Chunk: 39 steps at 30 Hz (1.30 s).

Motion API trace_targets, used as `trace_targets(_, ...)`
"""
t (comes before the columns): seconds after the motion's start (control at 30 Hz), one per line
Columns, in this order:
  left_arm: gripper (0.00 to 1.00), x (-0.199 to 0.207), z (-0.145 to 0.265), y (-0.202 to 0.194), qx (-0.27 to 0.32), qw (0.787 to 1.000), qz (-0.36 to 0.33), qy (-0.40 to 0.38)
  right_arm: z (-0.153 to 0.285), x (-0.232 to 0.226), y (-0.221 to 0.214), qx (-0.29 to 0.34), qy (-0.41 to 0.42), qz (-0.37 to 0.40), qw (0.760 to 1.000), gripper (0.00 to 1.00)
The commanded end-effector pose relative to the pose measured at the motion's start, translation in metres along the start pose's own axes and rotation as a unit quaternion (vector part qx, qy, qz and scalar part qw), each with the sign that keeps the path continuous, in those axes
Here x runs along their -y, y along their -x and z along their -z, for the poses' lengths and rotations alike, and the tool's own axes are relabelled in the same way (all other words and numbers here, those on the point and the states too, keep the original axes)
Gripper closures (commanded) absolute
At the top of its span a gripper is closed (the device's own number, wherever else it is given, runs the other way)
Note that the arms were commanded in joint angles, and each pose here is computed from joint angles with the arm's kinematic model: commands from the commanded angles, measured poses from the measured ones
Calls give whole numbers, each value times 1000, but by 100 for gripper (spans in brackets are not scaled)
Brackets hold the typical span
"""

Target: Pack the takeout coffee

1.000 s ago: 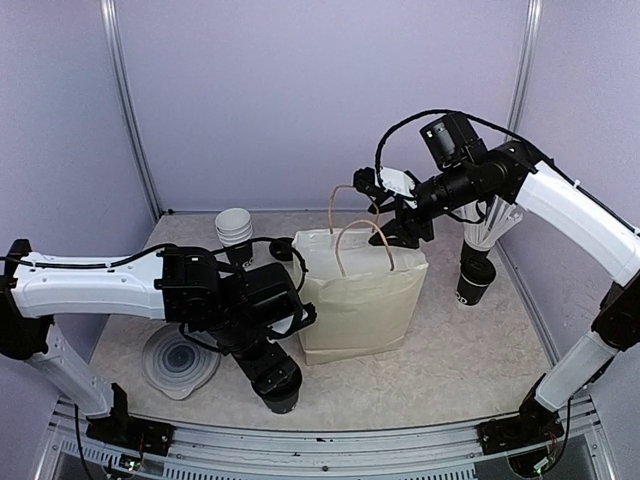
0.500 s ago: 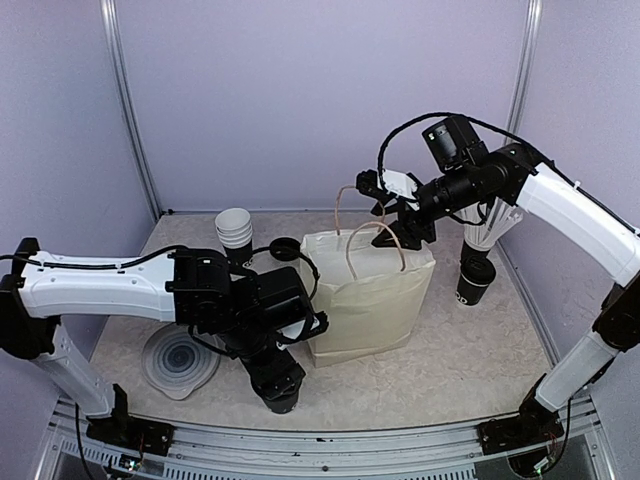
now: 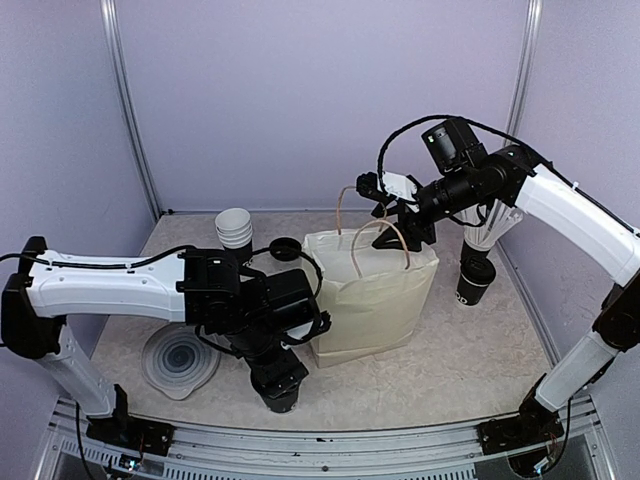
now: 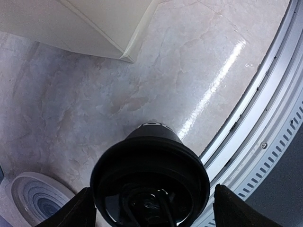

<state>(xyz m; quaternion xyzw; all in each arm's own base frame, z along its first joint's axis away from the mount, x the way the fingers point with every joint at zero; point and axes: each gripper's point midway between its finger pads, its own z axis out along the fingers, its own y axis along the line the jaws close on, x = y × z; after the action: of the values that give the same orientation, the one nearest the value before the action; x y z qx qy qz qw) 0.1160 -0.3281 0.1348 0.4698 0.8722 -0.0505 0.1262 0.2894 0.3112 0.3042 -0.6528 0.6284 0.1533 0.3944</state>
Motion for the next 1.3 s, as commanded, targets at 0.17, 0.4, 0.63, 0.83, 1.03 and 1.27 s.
trace_targets(0.17, 13, 10, 27, 16, 38, 999, -13, -13, 6, 0, 3, 11, -3, 3, 1000, 34)
trace_targets(0.4, 13, 3, 2, -8, -14, 1000, -11, 1, 5, 0, 3, 10, -1, 2, 1000, 34)
trace_targets(0.63, 15, 0, -5, -11, -19, 1000, -4, -9, 5, -1, 1, 8, 1, -1, 1000, 34)
trace_targets(0.83, 26, 3, -9, -10, -23, 999, -4, -27, 4, -1, 0, 8, 3, -1, 1000, 34)
trace_targets(1.03, 22, 1, -14, -13, -33, 999, -11, -11, 4, -1, 1, 8, 3, 1, 1000, 34)
trace_targets(1.27, 28, 0, -21, -19, -52, 998, -24, 5, 10, -1, 8, 15, 5, 5, 1000, 34)
